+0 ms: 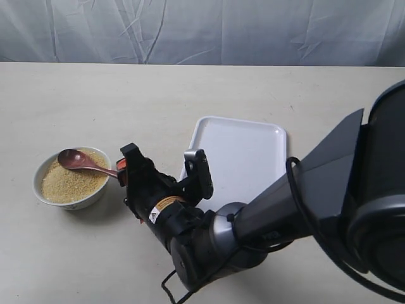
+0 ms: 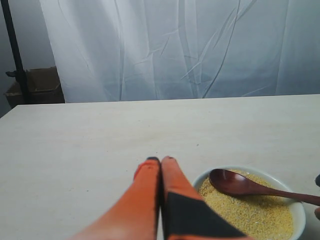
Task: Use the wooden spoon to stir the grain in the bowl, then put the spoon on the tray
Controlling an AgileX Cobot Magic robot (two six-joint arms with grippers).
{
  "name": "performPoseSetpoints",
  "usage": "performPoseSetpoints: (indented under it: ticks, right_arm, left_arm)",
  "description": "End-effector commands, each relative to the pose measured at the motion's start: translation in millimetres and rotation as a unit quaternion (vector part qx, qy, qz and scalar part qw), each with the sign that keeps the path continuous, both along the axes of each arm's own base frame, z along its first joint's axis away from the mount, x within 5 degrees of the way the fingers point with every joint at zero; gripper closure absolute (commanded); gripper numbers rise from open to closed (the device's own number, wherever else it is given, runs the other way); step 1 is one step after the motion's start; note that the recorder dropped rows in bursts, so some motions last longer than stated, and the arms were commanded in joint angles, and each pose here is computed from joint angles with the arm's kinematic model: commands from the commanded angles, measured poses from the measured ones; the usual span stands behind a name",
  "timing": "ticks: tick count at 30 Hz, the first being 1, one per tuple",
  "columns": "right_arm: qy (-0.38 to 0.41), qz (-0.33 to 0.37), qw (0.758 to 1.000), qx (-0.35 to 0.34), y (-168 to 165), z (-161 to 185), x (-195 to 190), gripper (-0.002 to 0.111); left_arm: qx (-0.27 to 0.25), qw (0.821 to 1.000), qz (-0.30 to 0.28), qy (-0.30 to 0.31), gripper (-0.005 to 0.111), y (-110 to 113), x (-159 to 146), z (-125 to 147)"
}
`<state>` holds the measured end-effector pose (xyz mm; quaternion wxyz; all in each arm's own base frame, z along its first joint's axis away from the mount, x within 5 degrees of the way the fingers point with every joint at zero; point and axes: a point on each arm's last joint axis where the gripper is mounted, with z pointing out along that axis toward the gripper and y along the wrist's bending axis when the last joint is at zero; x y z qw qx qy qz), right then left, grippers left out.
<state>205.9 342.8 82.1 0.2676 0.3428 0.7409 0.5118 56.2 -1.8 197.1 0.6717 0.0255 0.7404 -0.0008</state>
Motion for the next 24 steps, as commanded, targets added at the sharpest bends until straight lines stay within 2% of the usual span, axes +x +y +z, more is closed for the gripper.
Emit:
performPoseSetpoints:
  ticks: [1, 4, 8, 16, 24]
  right_arm:
    - [0.001, -0.017, 1.000, 0.006, 1.3, 1.3, -3.6, 0.060]
    - [-0.012, -0.056, 0.998, 0.005, -7.6, 3.0, 7.7, 0.060]
    - [-0.024, -0.064, 0.998, 0.002, -14.0, 4.5, 19.2, 0.060]
    - [0.030, -0.069, 0.997, -0.021, -25.2, 1.3, 7.1, 0.060]
    - [0.036, -0.046, 0.998, -0.013, -20.5, 13.8, -13.2, 0.060]
  left_arm:
    - [0.001, 1.000, -0.001, -0.003, 0.107, 0.0, -0.1, -0.2]
    - [0.001, 1.000, -0.001, -0.003, 0.107, 0.0, -0.1, -0.2]
    - [0.001, 1.000, -0.001, -0.003, 0.107, 0.0, -0.1, -0.2]
    - [0.001, 1.000, -0.001, -0.003, 0.107, 0.0, -0.1, -0.2]
    - [0.001, 1.000, -0.001, -0.003, 0.107, 0.0, -0.1, -0.2]
